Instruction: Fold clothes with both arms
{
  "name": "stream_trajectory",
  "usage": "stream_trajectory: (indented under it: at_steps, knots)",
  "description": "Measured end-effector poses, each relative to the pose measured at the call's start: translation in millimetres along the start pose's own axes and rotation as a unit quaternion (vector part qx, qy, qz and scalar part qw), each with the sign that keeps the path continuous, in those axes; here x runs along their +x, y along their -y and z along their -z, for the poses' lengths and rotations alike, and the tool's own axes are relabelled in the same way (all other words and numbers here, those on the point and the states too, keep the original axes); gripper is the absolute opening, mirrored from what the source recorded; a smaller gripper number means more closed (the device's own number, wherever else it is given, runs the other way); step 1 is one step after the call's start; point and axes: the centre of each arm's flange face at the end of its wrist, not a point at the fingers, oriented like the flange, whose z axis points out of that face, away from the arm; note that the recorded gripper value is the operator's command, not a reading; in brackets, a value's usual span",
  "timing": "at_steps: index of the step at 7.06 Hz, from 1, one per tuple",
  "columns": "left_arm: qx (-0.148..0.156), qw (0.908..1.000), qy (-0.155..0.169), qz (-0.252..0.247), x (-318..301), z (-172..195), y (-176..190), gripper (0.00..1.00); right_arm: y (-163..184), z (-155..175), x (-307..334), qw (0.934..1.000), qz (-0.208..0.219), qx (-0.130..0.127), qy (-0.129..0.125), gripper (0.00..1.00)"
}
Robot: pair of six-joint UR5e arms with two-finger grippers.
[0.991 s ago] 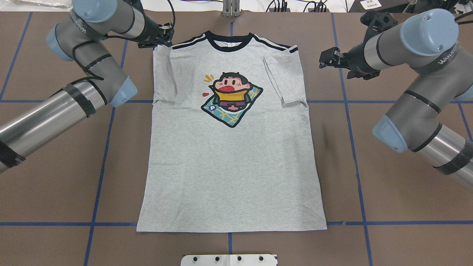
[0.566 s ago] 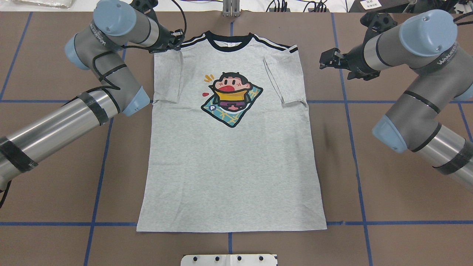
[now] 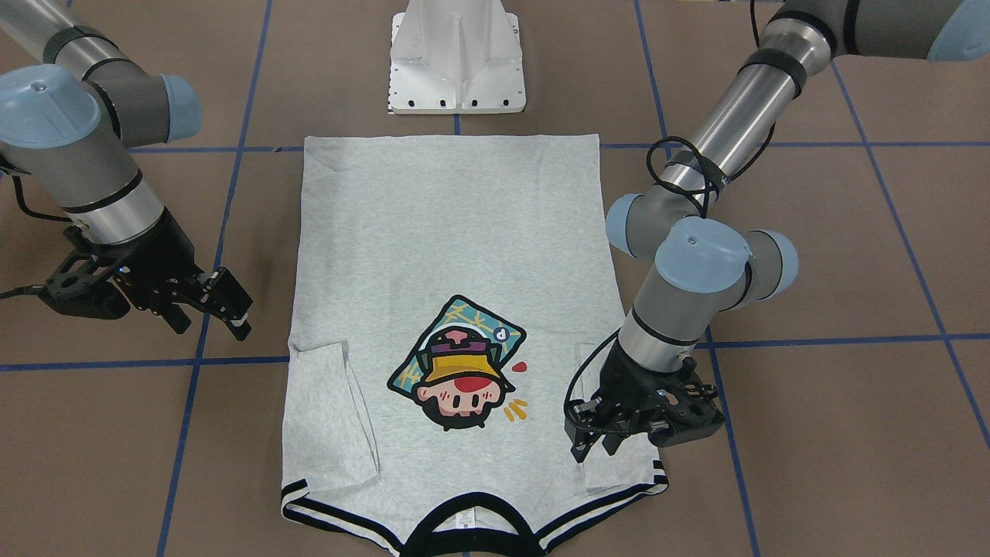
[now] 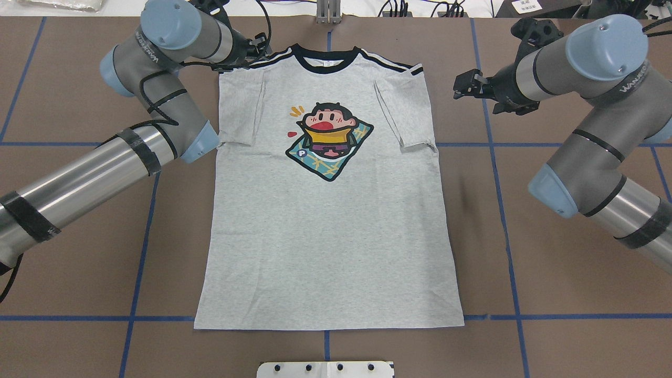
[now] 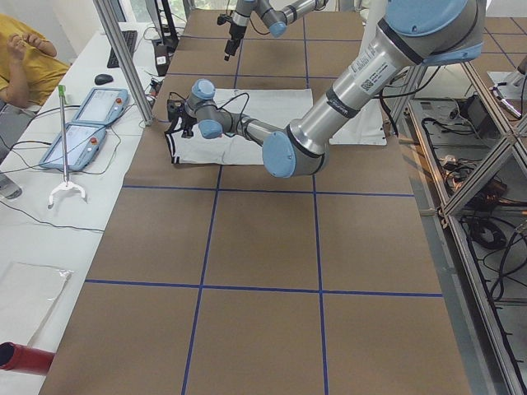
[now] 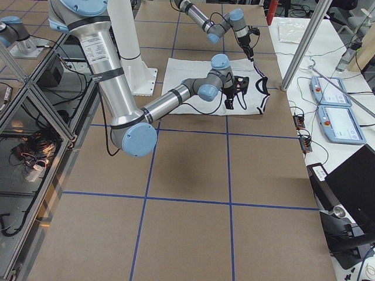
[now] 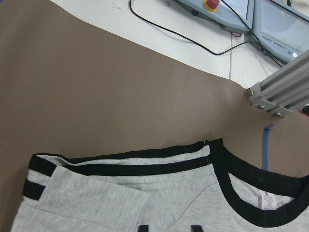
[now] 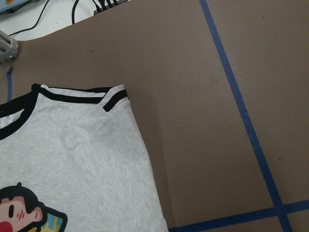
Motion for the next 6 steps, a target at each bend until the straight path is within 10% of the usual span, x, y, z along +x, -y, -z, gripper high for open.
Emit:
stream_trajectory:
  at_steps: [3,6]
  knots:
    - [-0.053,0.9974,-0.049,-0.008,-25,59,-31,0.86,-30,20,-21,0.9976,-0.068,-0.014,-0.010,1.00]
    - [-0.086,0.9936,-0.072,-0.015,-66,139,-70,0.87,-144,64,-20,0.9903,-0.126,-0.042,-0.042,0.99]
